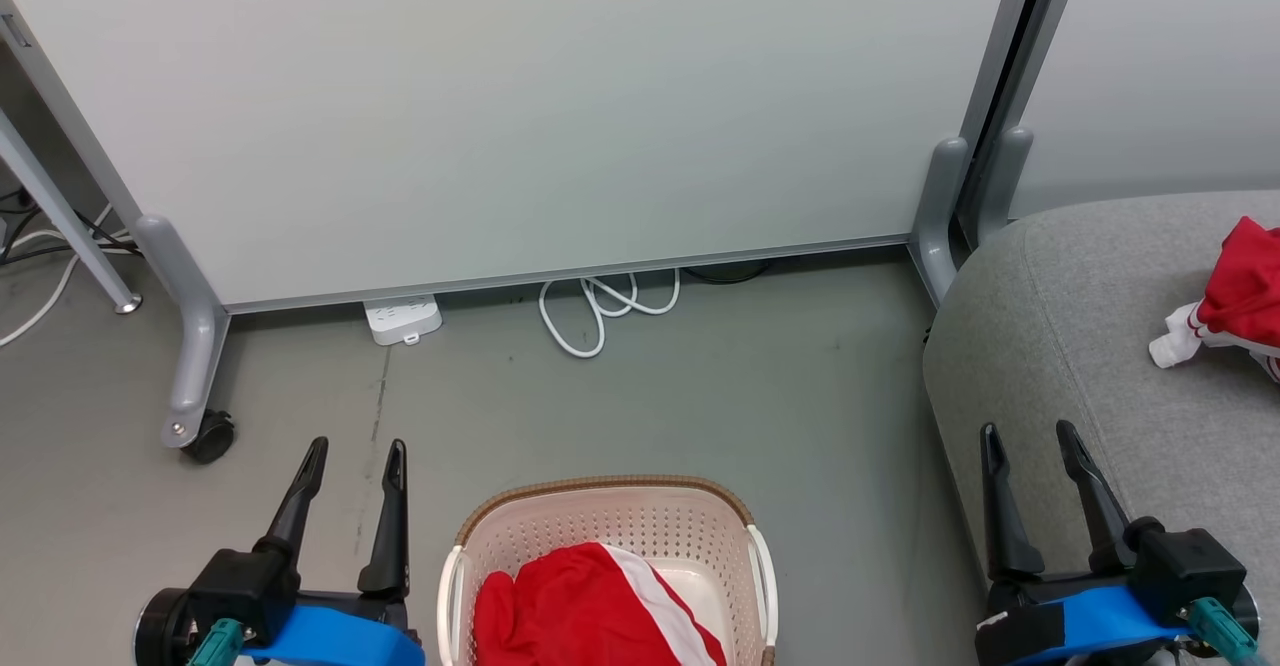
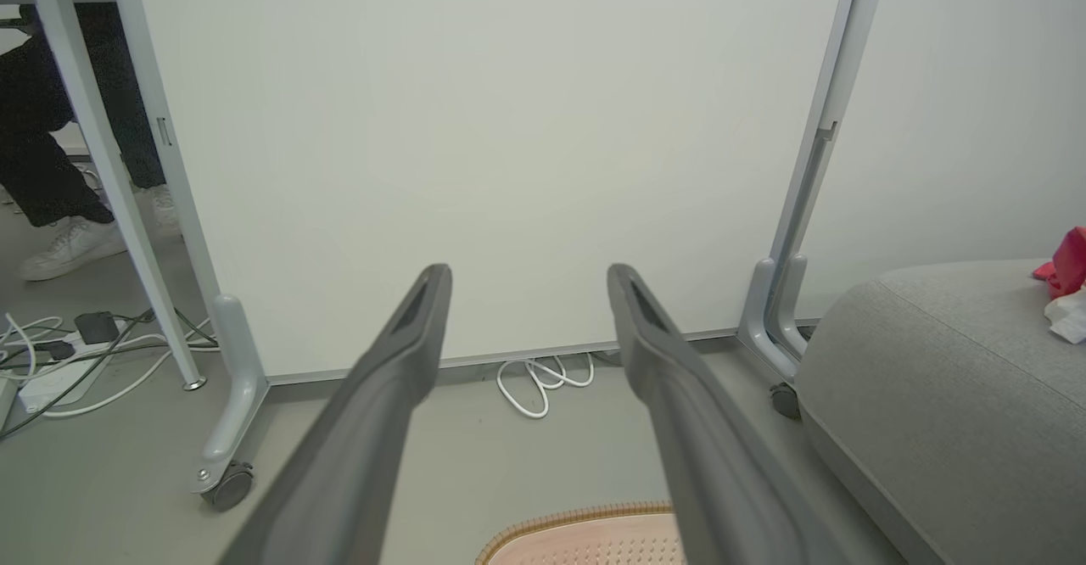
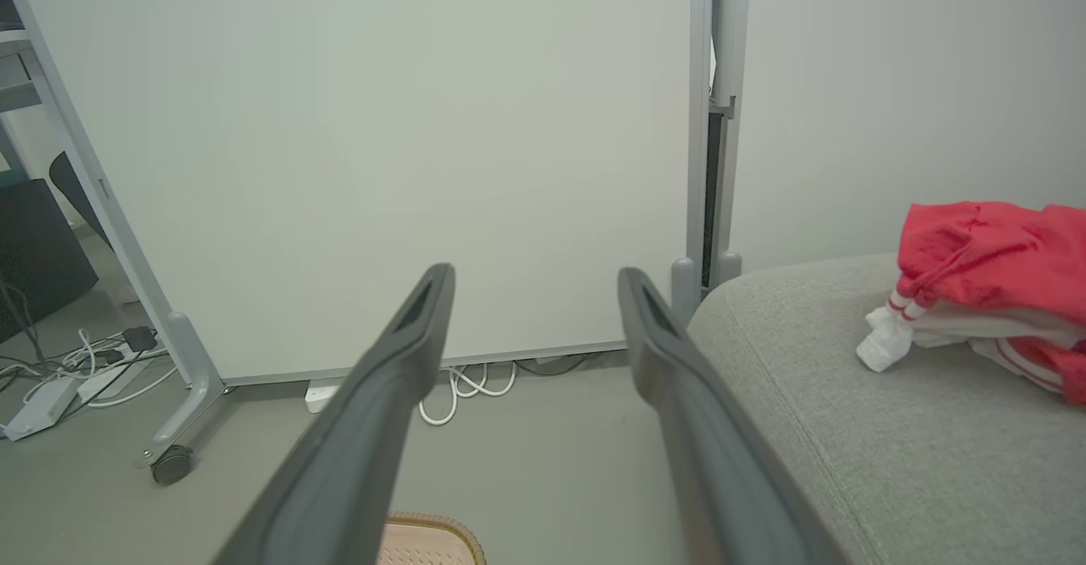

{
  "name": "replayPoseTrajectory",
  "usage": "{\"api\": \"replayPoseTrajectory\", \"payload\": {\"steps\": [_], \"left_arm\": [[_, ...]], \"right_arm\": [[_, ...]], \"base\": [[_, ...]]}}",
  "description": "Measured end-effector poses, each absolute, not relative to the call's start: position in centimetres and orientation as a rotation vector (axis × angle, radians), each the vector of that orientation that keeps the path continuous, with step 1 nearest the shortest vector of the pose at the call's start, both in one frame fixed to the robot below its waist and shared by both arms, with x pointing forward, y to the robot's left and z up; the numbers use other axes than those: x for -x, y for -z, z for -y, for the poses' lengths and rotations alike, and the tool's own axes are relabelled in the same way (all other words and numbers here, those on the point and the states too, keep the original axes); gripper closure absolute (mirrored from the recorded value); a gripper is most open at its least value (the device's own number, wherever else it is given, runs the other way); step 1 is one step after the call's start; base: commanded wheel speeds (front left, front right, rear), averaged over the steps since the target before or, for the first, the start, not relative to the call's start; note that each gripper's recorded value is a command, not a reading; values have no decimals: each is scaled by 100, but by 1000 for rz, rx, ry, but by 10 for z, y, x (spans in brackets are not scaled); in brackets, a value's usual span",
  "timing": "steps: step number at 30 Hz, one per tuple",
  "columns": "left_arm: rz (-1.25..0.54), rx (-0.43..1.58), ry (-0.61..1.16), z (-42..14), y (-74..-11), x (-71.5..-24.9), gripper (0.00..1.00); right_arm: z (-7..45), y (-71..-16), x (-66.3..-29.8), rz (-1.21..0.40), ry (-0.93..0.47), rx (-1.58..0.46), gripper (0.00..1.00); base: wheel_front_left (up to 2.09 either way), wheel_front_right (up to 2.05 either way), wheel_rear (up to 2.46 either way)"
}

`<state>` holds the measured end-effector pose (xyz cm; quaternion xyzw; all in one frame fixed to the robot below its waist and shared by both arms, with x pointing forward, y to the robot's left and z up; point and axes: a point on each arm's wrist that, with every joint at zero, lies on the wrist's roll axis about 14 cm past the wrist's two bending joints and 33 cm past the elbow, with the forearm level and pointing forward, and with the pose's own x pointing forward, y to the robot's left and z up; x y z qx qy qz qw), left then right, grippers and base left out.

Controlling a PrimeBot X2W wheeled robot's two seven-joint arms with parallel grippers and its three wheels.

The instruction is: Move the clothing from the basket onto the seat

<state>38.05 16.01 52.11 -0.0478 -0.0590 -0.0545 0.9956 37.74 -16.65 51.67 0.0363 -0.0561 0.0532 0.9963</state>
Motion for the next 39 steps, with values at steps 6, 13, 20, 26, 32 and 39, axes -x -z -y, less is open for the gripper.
{"api": "replayPoseTrajectory", "payload": {"steps": [6,13,20,26,32,39], "left_arm": [[108,83,158,-146,-520,-389,0],[67,15,329,-99,-512,-415,0],[-15,-79,516,-58,-485,-441,0],[-115,-144,649,-32,-445,-460,0],[-231,-221,776,-14,-393,-470,0],[-374,-298,901,-3,-328,-471,0]], "right_arm": [[167,-513,-380,101,-104,-74,0],[167,-511,-391,98,-103,-72,0],[176,-513,-411,110,-79,-62,0],[187,-513,-436,121,-51,-48,0],[200,-506,-461,121,-22,-30,0],[208,-489,-489,107,-8,-9,0]], "base": [[0,0,0],[0,0,0],[0,0,0],[0,0,0],[0,0,0],[0,0,0]]}}
